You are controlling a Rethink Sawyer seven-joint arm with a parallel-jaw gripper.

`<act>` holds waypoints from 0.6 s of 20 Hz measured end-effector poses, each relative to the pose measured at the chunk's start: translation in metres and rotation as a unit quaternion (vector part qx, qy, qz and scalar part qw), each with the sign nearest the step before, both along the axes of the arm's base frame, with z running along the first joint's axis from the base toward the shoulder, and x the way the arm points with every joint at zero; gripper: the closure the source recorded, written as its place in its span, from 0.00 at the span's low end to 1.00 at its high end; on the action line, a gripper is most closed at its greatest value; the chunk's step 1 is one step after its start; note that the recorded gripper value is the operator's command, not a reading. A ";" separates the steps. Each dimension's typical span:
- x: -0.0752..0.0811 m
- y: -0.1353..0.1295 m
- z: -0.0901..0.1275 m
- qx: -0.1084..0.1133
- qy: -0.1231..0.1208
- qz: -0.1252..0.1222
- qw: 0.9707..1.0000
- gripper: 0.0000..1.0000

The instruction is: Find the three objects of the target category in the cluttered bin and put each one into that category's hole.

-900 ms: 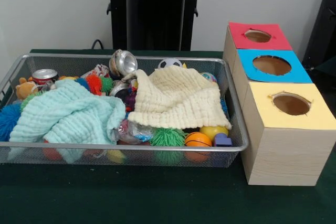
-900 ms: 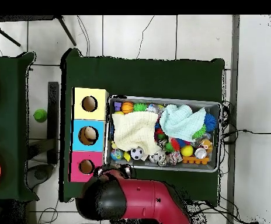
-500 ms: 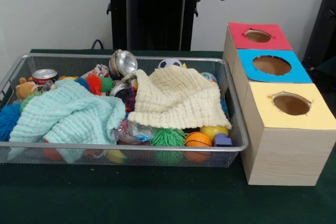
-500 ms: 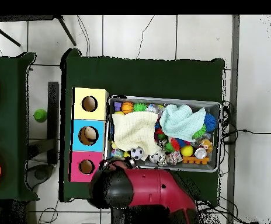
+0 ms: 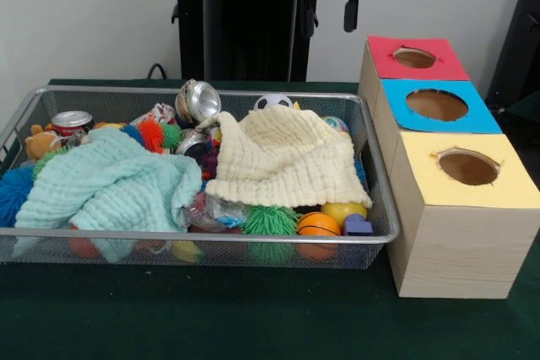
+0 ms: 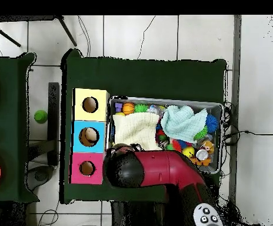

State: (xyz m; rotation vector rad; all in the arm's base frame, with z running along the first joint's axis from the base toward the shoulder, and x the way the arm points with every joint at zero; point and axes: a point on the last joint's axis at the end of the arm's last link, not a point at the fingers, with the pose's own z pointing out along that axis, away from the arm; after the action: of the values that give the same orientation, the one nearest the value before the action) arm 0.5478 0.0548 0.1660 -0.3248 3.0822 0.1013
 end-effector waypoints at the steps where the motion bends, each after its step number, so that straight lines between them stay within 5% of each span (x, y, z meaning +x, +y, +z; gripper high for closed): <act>1: 0.004 -0.001 -0.002 0.000 -0.002 0.003 1.000 0.00; 12: 0.065 0.006 -0.025 0.002 -0.028 0.048 0.998 0.00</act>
State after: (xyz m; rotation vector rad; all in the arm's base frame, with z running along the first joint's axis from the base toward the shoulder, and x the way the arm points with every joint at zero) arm 0.6128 0.0606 0.1413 -0.4668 3.0108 0.0999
